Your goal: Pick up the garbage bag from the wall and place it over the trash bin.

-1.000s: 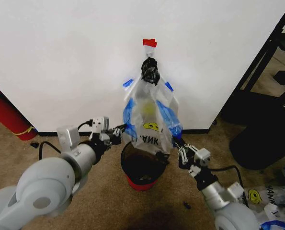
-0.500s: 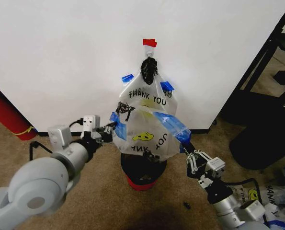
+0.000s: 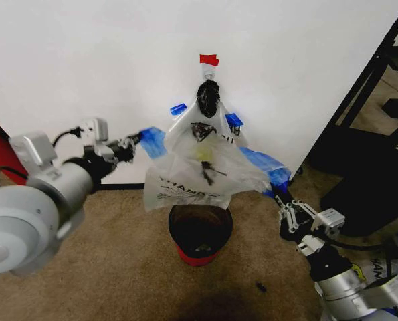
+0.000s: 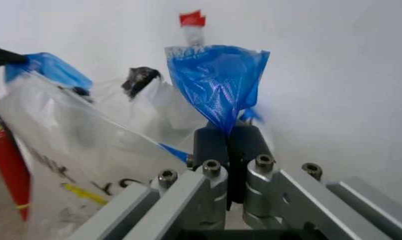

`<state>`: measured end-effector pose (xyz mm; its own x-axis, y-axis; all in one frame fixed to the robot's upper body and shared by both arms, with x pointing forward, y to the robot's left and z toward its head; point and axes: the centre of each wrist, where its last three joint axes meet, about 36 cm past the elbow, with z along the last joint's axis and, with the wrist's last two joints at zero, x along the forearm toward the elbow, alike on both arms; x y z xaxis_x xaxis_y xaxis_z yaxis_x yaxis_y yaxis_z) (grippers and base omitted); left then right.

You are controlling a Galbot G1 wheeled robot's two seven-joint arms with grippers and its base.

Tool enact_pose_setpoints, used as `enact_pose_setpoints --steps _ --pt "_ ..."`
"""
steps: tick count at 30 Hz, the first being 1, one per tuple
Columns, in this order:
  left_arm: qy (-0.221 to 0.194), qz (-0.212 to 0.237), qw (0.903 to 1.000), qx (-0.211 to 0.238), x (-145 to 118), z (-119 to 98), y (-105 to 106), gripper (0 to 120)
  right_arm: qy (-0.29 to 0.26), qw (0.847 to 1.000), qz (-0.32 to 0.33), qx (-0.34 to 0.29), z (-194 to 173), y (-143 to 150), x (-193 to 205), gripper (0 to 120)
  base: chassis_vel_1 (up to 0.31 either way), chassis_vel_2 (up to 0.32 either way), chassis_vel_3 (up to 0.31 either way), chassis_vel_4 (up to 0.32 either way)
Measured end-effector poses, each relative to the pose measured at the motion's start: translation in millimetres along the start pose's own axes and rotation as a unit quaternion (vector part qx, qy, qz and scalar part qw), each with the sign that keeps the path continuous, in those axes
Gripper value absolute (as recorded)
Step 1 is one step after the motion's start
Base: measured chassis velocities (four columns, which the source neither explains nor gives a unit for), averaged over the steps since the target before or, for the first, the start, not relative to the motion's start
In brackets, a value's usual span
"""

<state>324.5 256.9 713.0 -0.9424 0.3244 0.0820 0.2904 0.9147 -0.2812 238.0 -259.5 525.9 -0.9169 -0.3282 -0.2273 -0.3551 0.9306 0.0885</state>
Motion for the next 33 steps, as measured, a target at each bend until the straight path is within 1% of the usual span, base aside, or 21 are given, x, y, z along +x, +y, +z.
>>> enact_pose_setpoints --steps 2,5,10,14,17,19,21,23,24,27,29,33 --pt "-0.008 0.011 0.9999 0.001 0.6 -2.3 -0.2 0 -0.003 1.000 0.001 0.002 -5.1 -7.1 -2.1 0 0.000 0.000 0.000 0.000" --pt "-0.008 0.014 0.9999 0.001 0.3 -1.5 -0.4 0 -0.001 1.000 0.001 0.003 -8.3 -11.5 -3.5 0 0.000 0.000 0.000 0.000" --pt "0.020 0.014 0.9996 0.011 -5.9 17.2 -1.0 0 0.016 1.000 0.004 0.025 -17.3 -26.2 -0.5 0 0.000 0.000 0.000 0.000" --pt "0.035 0.015 0.9991 0.017 -8.1 23.7 -2.3 0 0.032 0.999 0.008 0.031 -20.8 -32.3 3.1 0 0.000 0.000 0.000 0.000" --pt "0.046 0.016 0.9986 0.022 -10.0 29.3 -3.6 0 0.044 0.999 0.009 0.023 -19.5 -31.3 3.7 0 0.000 0.000 0.000 0.000" --pt "0.057 0.016 0.9978 0.030 -12.3 38.6 -5.3 0 0.057 0.998 0.008 0.002 -12.6 -23.6 4.3 0 0.000 0.000 0.000 0.000" --pt "0.068 0.015 0.9968 0.040 -14.5 54.5 -7.1 0 0.065 0.998 0.003 -0.018 -4.5 -12.6 4.1 0 0.000 0.000 0.000 0.000" --pt "0.068 0.015 0.9967 0.041 -14.6 56.1 -7.3 0 0.065 0.998 0.002 -0.020 -3.9 -11.7 3.9 0 0.000 0.000 0.000 0.000" --pt "0.066 0.015 0.9968 0.043 -15.3 70.1 -8.6 0 0.062 0.998 -0.003 -0.029 0.3 -4.6 2.4 0 0.000 0.000 0.000 0.000" --pt "0.056 0.018 0.9970 0.049 -14.7 89.7 -11.0 0 0.050 0.998 -0.013 -0.047 6.3 8.1 -1.9 0 0.000 0.000 0.000 0.000" --pt "0.052 0.020 0.9971 0.052 -14.4 96.1 -12.2 0 0.038 0.997 -0.018 -0.058 9.3 14.8 -6.3 0 0.000 0.000 0.000 0.000" --pt "0.051 0.021 0.9971 0.053 -14.2 99.4 -13.2 0 0.038 0.996 -0.014 -0.075 23.3 18.8 -13.8 0 0.000 0.000 0.000 0.000"
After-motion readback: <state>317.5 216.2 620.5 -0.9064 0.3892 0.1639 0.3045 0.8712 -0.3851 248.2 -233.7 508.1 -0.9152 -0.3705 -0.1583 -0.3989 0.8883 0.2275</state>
